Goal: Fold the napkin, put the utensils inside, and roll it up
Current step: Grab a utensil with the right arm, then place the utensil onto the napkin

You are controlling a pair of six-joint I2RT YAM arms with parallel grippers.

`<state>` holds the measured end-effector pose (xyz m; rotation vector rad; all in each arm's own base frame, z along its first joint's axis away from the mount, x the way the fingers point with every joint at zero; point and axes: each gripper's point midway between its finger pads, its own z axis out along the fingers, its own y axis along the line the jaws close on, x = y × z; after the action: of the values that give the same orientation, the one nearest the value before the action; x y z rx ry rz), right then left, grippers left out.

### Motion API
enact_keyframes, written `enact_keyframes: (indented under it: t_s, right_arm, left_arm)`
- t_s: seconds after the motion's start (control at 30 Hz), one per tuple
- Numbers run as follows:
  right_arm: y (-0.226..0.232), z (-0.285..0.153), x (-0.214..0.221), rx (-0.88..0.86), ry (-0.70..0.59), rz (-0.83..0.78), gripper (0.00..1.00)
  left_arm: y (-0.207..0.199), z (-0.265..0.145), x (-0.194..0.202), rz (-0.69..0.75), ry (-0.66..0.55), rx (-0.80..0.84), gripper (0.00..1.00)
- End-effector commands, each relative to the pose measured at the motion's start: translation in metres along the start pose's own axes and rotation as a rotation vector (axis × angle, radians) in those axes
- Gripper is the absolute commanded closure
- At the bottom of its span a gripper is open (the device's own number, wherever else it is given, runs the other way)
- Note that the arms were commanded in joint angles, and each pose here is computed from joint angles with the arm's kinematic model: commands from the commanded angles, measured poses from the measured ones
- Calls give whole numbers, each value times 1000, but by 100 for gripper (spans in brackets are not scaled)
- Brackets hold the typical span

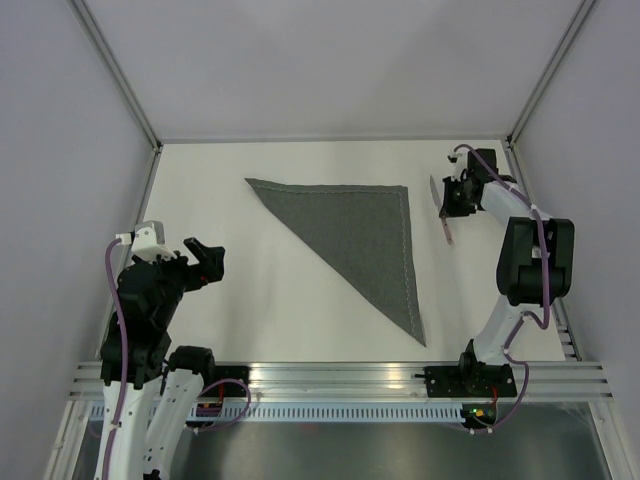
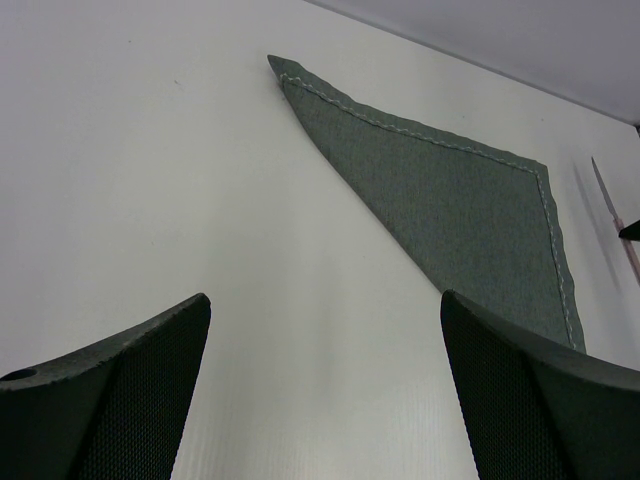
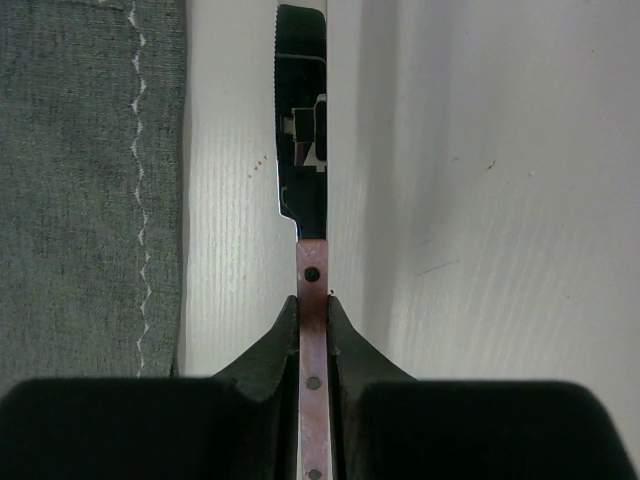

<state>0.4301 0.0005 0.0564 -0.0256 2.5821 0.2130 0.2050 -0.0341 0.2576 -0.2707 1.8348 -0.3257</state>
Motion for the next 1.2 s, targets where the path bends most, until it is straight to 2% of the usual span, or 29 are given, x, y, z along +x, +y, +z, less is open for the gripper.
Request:
enact_keyframes:
  t_s: [0.0, 0.23, 0.43, 0.73, 1.17]
  right_arm:
    - [9, -21, -6, -31, -21, -18, 100]
    - [38, -39, -9, -74, -51, -96, 100]
    - [115, -48, 7, -179, -36, -238, 100]
    - [201, -37, 46, -297, -10, -401, 100]
    - [262, -13, 73, -361, 0, -515, 100]
  left_arm:
    - [-6, 3, -1, 39, -3, 42, 0]
    - [-6, 4, 0, 36, 3, 37, 0]
    - [-3, 6, 1, 32, 9, 23, 0]
    - [6, 8, 0, 22, 3, -34, 0]
    - [9, 13, 4, 19, 30, -55, 0]
